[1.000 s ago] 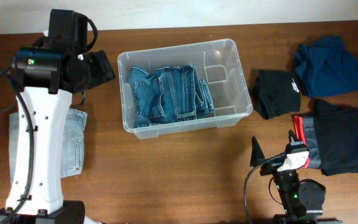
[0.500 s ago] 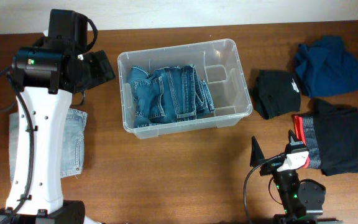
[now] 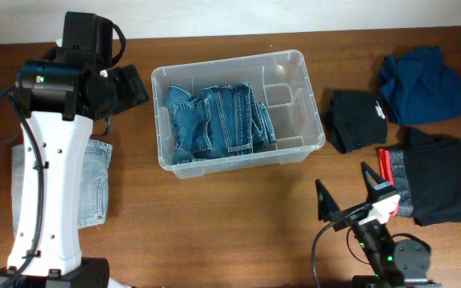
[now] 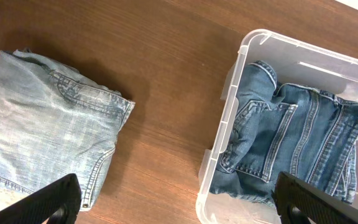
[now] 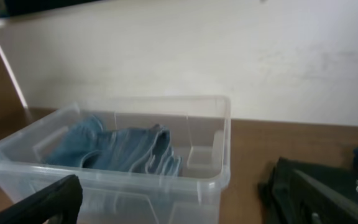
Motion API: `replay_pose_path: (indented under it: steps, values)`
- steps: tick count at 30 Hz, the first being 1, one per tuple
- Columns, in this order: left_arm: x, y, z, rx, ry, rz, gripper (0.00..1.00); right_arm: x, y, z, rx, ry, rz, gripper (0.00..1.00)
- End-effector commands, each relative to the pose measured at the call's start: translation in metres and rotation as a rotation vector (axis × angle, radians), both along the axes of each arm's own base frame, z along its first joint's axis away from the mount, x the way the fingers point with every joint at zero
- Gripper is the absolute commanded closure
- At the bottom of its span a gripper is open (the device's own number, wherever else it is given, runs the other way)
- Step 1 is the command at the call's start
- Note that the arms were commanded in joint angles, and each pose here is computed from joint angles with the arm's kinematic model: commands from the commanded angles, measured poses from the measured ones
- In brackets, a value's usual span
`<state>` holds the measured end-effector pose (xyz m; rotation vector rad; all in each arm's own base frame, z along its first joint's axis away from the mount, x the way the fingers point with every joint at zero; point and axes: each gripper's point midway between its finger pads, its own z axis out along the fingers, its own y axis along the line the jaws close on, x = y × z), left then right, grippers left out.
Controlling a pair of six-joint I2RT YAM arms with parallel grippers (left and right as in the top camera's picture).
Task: Pack container
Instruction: 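Move the right gripper toward the black-and-grey garment with red trim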
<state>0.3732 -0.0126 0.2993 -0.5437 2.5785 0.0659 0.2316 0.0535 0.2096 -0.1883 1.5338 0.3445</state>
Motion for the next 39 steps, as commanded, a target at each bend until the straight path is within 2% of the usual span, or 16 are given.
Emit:
replay_pose_path:
  steps: [1,7,14,23,26,27,31,39]
  values:
    - [0.000,0.000,-0.003,-0.001,0.010,-0.008,0.01,-0.004,-0.006,0.046,0.048,0.013,-0.038,0.01]
    - [0.000,0.000,-0.003,-0.001,0.010,-0.007,0.01,0.006,-0.006,0.073,-0.039,0.178,-0.034,0.01]
    - [0.000,0.000,-0.003,-0.001,0.010,-0.007,0.01,0.024,-0.006,0.081,-0.035,0.397,-0.022,0.02]
    - [0.000,0.000,-0.003,-0.001,0.010,-0.007,0.01,0.027,-0.005,0.051,-0.025,0.572,-0.013,0.02]
    - [0.000,0.000,-0.003,-0.001,0.010,-0.008,0.01,0.027,-0.019,0.044,-0.047,0.598,-0.096,0.01]
    - [0.000,0.000,-0.003,-0.001,0.010,-0.008,0.01,0.030,-0.039,0.048,-0.024,0.603,-0.223,0.01]
    - [0.000,0.000,-0.003,-0.001,0.010,-0.008,0.01,0.022,-0.076,0.051,0.034,0.659,-0.436,0.01]
    - [0.000,0.000,-0.003,-0.001,0.010,-0.007,0.01,0.004,-0.143,0.029,0.119,0.871,-0.679,0.01]
